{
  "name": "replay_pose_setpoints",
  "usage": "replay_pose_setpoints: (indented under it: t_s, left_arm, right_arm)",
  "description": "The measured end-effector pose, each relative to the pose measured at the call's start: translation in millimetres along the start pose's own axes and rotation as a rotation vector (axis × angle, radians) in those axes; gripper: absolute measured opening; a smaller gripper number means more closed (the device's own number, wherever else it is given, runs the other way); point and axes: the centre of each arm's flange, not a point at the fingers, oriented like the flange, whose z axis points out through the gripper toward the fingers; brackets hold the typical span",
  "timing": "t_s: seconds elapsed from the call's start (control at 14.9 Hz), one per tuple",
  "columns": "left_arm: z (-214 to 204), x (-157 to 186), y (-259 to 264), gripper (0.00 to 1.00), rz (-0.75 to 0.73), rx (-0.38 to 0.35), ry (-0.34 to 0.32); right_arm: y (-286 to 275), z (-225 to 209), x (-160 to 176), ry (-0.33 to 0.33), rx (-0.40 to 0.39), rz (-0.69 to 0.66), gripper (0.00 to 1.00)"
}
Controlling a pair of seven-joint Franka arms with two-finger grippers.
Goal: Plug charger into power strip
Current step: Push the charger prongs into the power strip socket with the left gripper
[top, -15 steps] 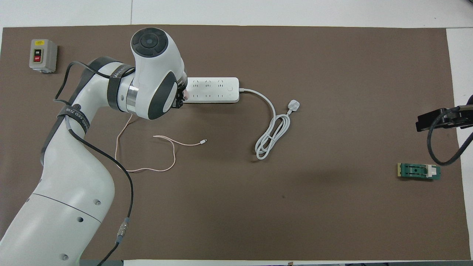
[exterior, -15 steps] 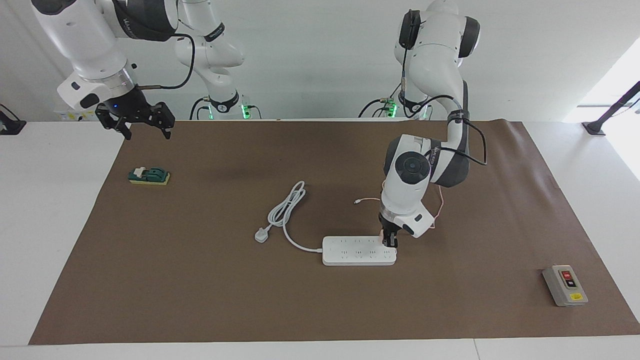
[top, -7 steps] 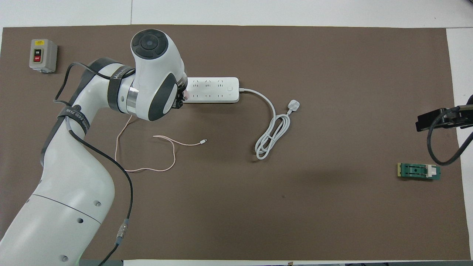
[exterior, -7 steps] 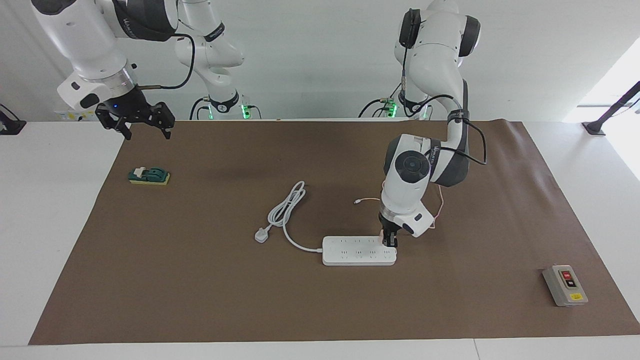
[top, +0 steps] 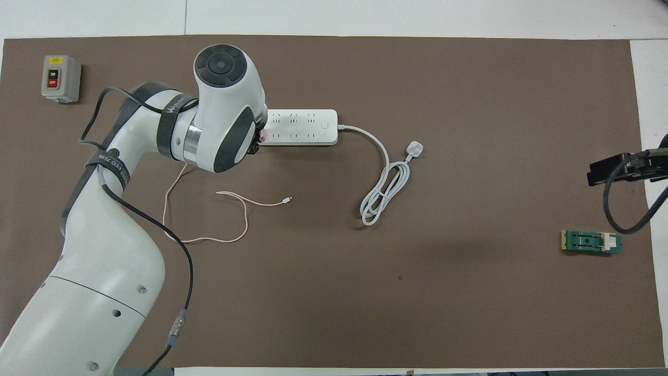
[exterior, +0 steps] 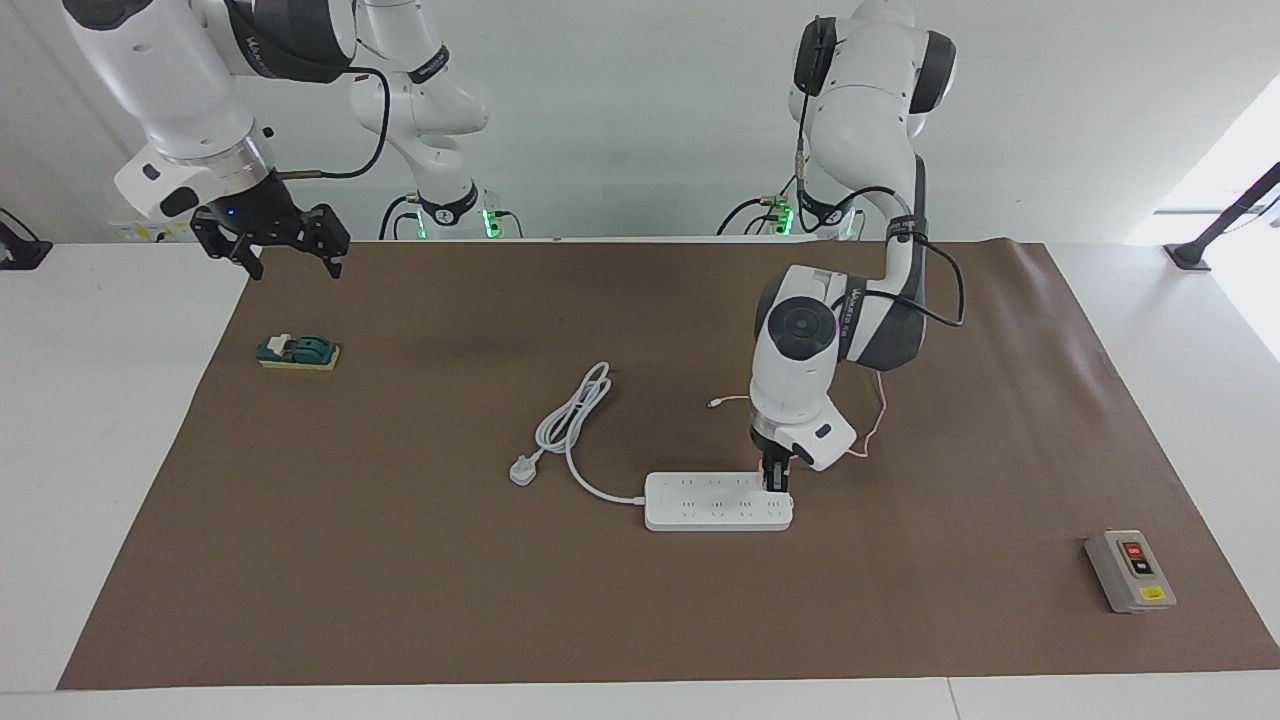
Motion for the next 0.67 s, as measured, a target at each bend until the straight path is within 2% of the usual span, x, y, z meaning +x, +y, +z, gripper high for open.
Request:
replay_pose_setpoints:
  t_s: [0.13, 0.34, 0.47, 0.67]
  left_arm:
    - [1, 10, 3, 0.31, -0.026, 0.012, -0.05]
    - [1, 11, 3, 0.31, -0.031, 0.014, -0.059]
    - [3, 8, 2, 0.31, -0.013, 0.011, -0.046]
    - [4, -5, -1, 0.31, 0.045, -0.004, 0.019]
  right_arm:
    - [0, 0, 0, 0.0, 0.0, 0.0, 1.0]
    - [0, 0, 0, 0.0, 0.0, 0.0, 1.0]
    - [0, 0, 0, 0.0, 0.0, 0.0, 1.0]
    - [0, 0, 0, 0.0, 0.0, 0.0, 1.0]
